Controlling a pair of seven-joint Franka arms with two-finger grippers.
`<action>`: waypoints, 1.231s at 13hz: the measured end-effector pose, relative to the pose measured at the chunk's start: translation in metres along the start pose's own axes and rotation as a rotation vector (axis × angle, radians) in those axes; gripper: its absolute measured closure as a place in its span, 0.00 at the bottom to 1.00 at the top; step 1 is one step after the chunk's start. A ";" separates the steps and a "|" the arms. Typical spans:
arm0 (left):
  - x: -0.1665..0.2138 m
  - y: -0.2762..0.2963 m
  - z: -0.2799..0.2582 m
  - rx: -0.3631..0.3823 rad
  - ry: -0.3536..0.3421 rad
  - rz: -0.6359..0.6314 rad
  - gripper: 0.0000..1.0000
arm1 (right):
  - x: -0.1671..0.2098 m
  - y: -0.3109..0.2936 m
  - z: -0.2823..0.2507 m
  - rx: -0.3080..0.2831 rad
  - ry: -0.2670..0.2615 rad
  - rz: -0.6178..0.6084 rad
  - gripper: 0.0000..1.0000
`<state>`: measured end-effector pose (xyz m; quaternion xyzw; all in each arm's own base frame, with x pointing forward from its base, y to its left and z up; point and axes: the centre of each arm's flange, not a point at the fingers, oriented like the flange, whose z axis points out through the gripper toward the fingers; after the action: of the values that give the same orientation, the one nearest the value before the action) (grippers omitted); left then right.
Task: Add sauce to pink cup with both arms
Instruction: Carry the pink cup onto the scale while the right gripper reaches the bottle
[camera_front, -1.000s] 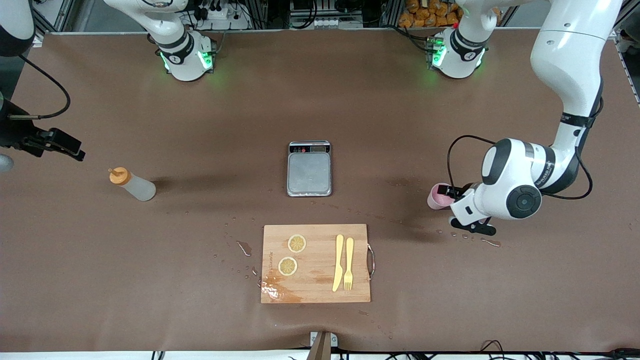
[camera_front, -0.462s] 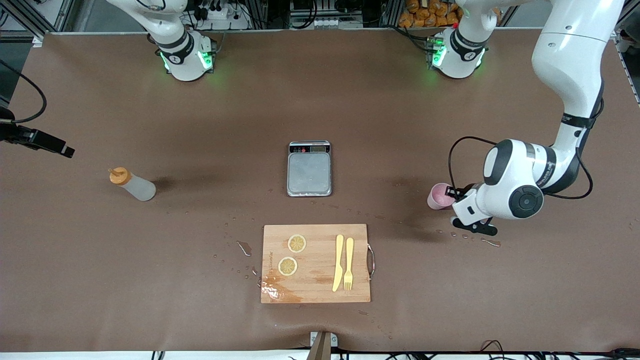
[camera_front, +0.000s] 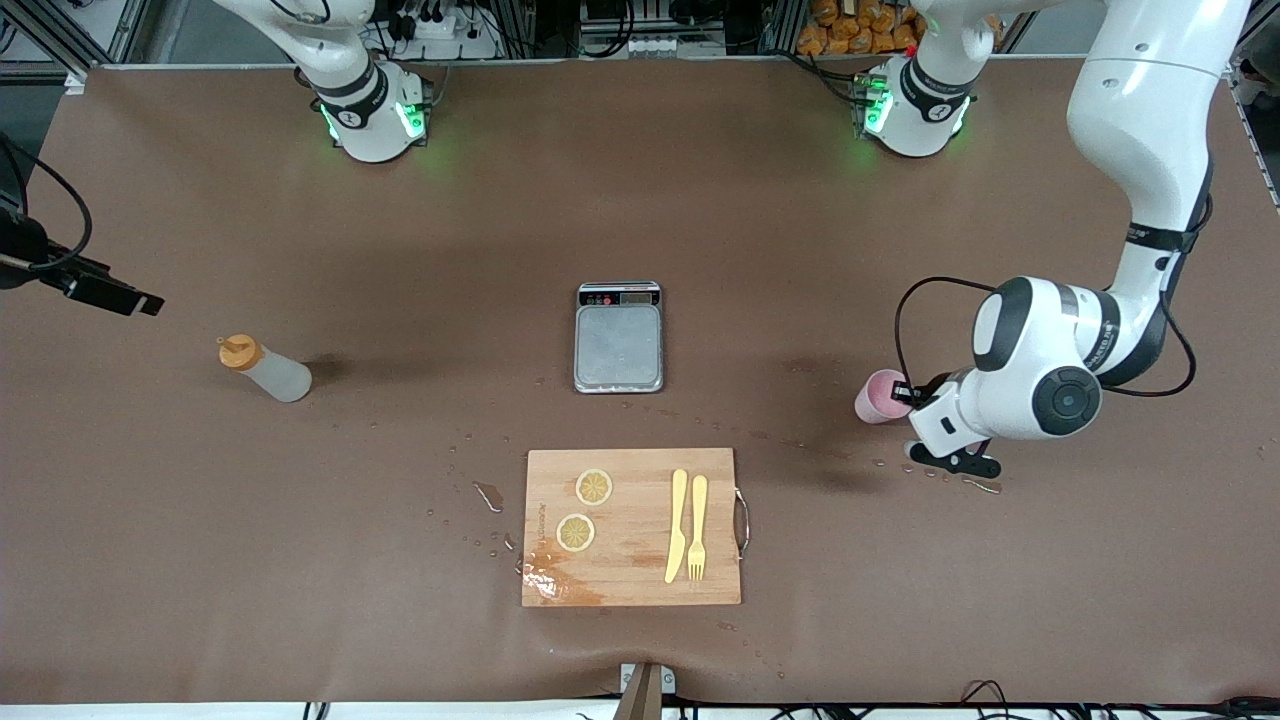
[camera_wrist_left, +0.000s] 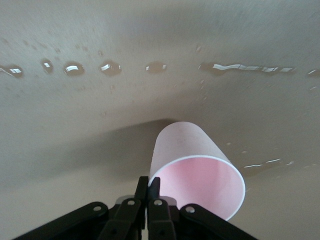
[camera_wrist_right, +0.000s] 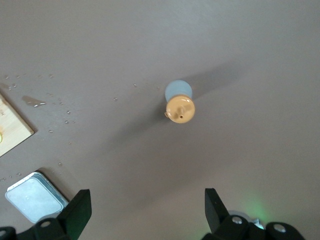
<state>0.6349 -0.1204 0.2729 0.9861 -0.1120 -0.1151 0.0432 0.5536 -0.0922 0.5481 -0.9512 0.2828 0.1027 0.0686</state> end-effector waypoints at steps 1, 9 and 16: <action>-0.001 0.002 -0.015 0.003 0.024 0.001 0.97 | 0.008 0.016 0.005 0.034 -0.036 0.047 0.00; -0.024 0.143 -0.081 -0.106 0.068 -0.095 0.97 | 0.071 0.134 0.060 0.185 -0.259 0.362 0.00; -0.045 0.343 -0.041 -0.176 0.102 -0.196 0.97 | 0.106 0.180 0.134 0.123 -0.430 0.751 0.00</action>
<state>0.5290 -0.4407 0.3602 0.9893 -0.0020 -0.0777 0.1236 0.5203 -0.2717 0.3807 -0.7334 0.5941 0.2992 0.1403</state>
